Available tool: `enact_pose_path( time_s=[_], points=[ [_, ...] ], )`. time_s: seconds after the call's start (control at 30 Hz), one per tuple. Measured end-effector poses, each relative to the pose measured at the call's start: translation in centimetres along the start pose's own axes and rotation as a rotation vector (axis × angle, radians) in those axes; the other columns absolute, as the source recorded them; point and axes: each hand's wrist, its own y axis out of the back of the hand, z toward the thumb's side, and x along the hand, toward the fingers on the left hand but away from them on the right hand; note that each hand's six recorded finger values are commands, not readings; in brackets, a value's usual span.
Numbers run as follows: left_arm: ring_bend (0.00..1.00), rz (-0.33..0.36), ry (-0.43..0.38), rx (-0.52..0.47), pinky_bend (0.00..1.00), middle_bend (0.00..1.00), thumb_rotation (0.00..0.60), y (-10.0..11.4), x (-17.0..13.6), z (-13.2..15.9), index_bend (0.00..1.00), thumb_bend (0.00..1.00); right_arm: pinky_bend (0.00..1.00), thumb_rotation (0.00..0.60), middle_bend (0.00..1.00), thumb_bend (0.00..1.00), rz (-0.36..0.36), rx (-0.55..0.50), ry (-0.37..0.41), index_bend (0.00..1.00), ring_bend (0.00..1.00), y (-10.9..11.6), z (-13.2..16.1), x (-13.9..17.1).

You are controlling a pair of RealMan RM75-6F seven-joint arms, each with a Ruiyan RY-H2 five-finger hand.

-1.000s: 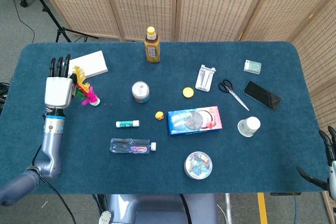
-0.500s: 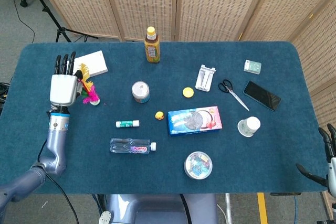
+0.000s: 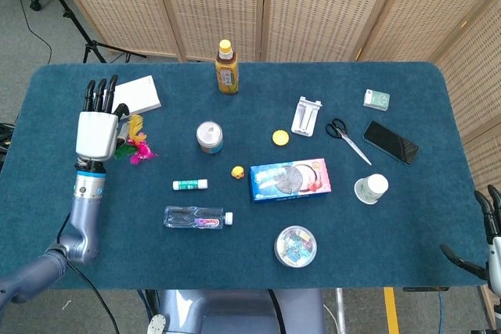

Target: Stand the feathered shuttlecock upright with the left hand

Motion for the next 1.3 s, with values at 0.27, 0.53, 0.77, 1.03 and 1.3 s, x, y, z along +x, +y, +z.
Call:
enact_pose_path(
  time_s=[0.27,0.53,0.77,1.03,1.3],
  points=[
    [0.00,0.061,-0.030,-0.050,0.00,0.00,0.600,2.7,-1.3,0.3,0.49,0.27,0.00,0.600,0.00,0.00,0.002,0.000,0.028,0.00,0.00,0.0,0.7,0.5],
    [0.00,0.118,0.002,-0.136,0.00,0.00,0.600,6.4,-4.9,-1.7,0.44,0.26,0.00,0.600,0.00,0.00,-0.008,-0.007,0.061,0.00,0.00,0.6,1.6,1.4],
    [0.00,0.118,0.071,-0.183,0.00,0.00,0.600,8.5,-11.9,-5.6,0.15,0.25,0.00,0.600,0.00,0.00,-0.030,-0.020,0.090,0.00,0.00,1.4,2.3,2.0],
    [0.00,0.011,0.125,-0.212,0.00,0.00,0.600,7.8,-20.0,-8.5,0.00,0.21,0.00,0.600,0.00,0.00,-0.049,-0.031,0.114,0.00,0.00,2.0,2.9,2.5],
    [0.00,-0.094,0.179,-0.169,0.00,0.00,0.600,6.0,-25.0,-10.9,0.00,0.20,0.00,0.600,0.00,0.00,-0.037,-0.019,0.127,0.00,0.00,1.6,3.3,2.6]
  ],
)
